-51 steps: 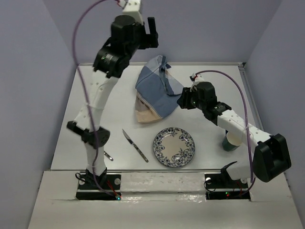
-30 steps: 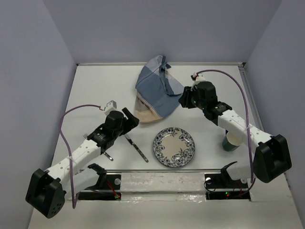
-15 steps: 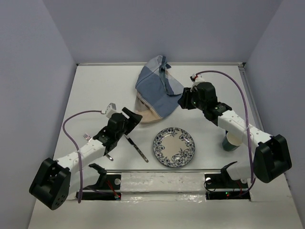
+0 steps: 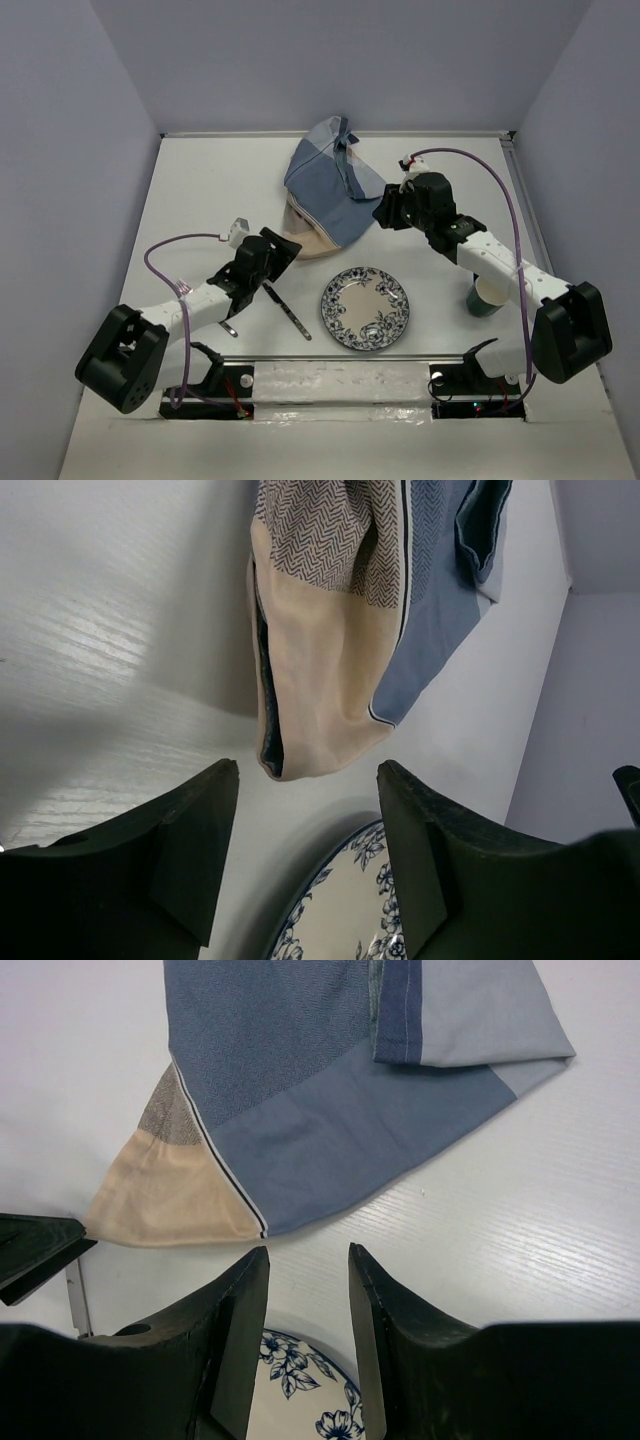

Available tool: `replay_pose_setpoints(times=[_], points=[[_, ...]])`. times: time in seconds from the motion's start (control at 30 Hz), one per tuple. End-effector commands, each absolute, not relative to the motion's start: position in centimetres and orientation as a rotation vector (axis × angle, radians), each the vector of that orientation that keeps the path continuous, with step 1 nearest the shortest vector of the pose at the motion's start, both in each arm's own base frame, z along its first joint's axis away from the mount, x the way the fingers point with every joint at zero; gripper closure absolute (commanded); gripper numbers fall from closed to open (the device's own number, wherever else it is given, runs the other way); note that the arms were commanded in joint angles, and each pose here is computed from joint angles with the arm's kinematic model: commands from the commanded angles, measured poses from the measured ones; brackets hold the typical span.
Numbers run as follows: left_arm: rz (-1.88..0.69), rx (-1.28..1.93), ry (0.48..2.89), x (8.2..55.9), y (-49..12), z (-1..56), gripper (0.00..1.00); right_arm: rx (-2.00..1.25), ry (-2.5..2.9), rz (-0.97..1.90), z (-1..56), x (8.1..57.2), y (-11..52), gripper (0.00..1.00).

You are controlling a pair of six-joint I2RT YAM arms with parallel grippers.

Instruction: Set the dinner table for one person

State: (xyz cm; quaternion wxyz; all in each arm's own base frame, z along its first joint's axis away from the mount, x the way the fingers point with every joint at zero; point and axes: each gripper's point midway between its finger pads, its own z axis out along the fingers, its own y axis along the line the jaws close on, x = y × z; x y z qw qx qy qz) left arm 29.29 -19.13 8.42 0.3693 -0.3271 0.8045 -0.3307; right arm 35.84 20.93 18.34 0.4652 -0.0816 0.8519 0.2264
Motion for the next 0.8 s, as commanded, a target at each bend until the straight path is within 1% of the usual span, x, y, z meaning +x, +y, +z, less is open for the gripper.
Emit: replay_pose_setpoints(times=[0.0,0.07,0.4,0.53,0.57,0.6,0.67,0.77], points=[[-0.878,-0.853,1.994,30.7,-19.6,9.8,0.34,-0.22,2.036,0.584,19.5,36.4,21.8,0.56],[-0.873,-0.862,2.002,30.8,-19.6,9.4,0.35,-0.22,2.032,0.582,19.6,36.5,21.8,0.56],[-0.875,-0.886,1.975,31.1,-19.4,9.0,0.46,-0.247,2.054,0.566,18.6,37.3,22.2,0.55],[-0.884,-0.885,1.955,31.3,-19.4,9.3,0.47,-0.337,2.052,0.582,18.4,37.7,23.2,0.5],[-0.884,-0.885,1.947,31.5,-19.4,9.5,0.48,-0.363,2.079,0.566,17.4,37.9,23.2,0.46],[-0.89,-0.886,1.937,31.6,-19.5,9.7,0.49,-0.374,2.071,0.558,17.9,38.4,23.4,0.45],[-0.888,-0.882,1.926,31.8,-19.3,9.9,0.5,-0.414,2.124,0.521,16.3,38.8,23.4,0.41],[-0.889,-0.875,1.927,31.8,-19.4,9.7,0.51,-0.432,2.141,0.465,16.0,40.0,23.3,0.39]])
